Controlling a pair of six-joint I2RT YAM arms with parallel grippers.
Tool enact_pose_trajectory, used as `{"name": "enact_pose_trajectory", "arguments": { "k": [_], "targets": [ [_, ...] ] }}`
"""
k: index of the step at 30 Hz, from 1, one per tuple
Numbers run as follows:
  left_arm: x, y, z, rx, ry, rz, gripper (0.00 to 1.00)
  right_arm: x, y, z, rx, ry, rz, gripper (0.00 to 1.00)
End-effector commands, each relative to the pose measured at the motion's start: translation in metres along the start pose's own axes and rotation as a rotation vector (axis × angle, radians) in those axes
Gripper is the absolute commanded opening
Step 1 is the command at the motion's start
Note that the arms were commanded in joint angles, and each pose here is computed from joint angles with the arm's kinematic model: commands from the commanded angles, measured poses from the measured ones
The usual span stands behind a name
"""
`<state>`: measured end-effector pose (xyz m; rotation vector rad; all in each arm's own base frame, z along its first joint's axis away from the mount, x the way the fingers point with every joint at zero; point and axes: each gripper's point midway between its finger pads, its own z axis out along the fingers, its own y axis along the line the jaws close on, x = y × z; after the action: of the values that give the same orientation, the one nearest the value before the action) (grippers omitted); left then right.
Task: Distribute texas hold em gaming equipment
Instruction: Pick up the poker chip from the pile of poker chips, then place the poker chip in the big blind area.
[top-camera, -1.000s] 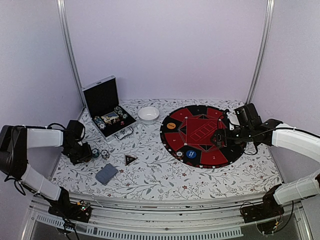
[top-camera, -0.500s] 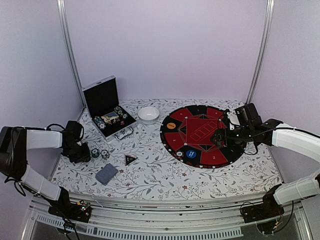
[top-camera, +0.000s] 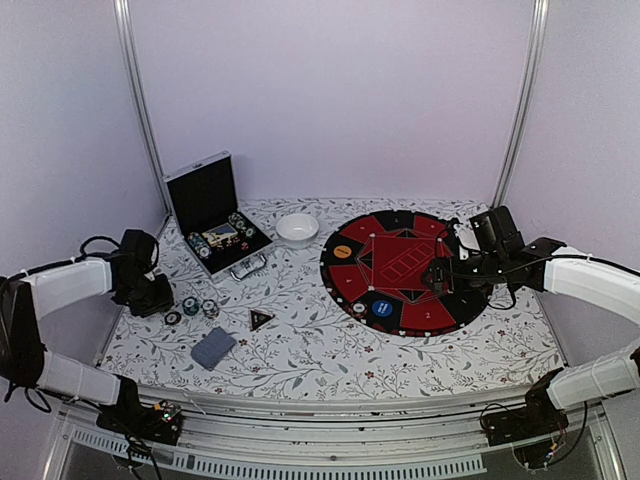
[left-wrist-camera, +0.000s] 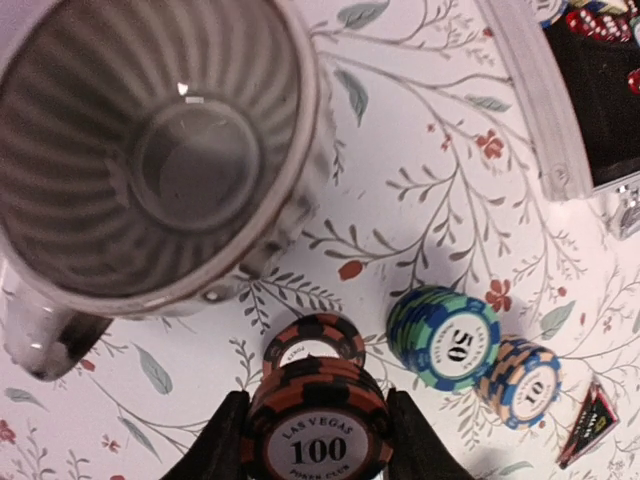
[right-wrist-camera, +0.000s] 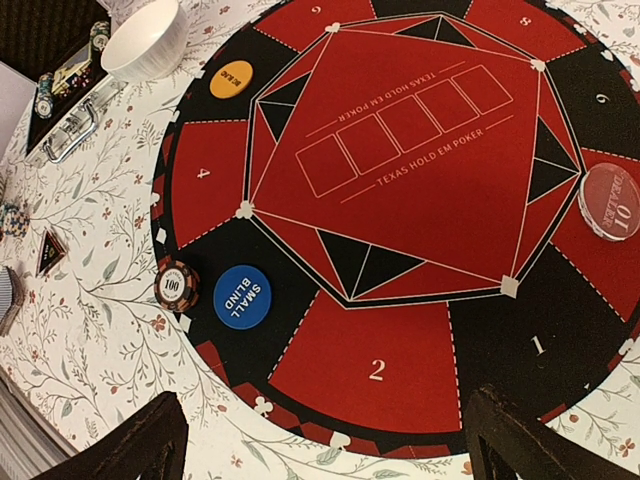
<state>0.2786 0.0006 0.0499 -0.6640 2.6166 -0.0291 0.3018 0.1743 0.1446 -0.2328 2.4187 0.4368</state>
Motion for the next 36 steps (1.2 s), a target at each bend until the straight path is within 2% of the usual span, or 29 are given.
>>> {"name": "enact_pose_trajectory", "arguments": {
  "k": [1,6,12,16,21,27,32,36],
  "targets": [
    [-0.033,-0.021,-0.032,0.02,-0.102,0.092,0.0,-0.016,0.009,-0.011,-0.038,-0.046,0.006,0.99],
    [-0.038,-0.1,-0.065,0.17,-0.157,0.353,0.0,-0.023,0.014,-0.017,-0.063,-0.063,0.007,0.99],
    [-0.013,-0.187,-0.084,0.268,-0.102,0.678,0.0,-0.026,0.018,-0.018,-0.08,-0.064,0.011,0.99],
    [0.006,-0.241,-0.091,0.368,-0.074,0.83,0.0,-0.024,0.019,-0.014,-0.086,-0.05,0.021,0.99],
    [0.026,-0.299,-0.082,0.435,-0.045,0.987,0.0,-0.024,0.021,-0.012,-0.095,-0.039,0.033,0.99],
    [0.053,-0.345,-0.05,0.486,-0.005,1.149,0.0,-0.03,0.026,-0.012,-0.12,-0.04,0.039,0.99],
    [0.061,-0.386,-0.011,0.504,0.056,1.189,0.0,-0.032,0.027,-0.009,-0.12,-0.037,0.039,0.99],
    [0.062,-0.413,0.021,0.474,0.055,1.2,0.0,-0.028,0.026,-0.005,-0.118,-0.02,0.052,0.99]
  ]
}}
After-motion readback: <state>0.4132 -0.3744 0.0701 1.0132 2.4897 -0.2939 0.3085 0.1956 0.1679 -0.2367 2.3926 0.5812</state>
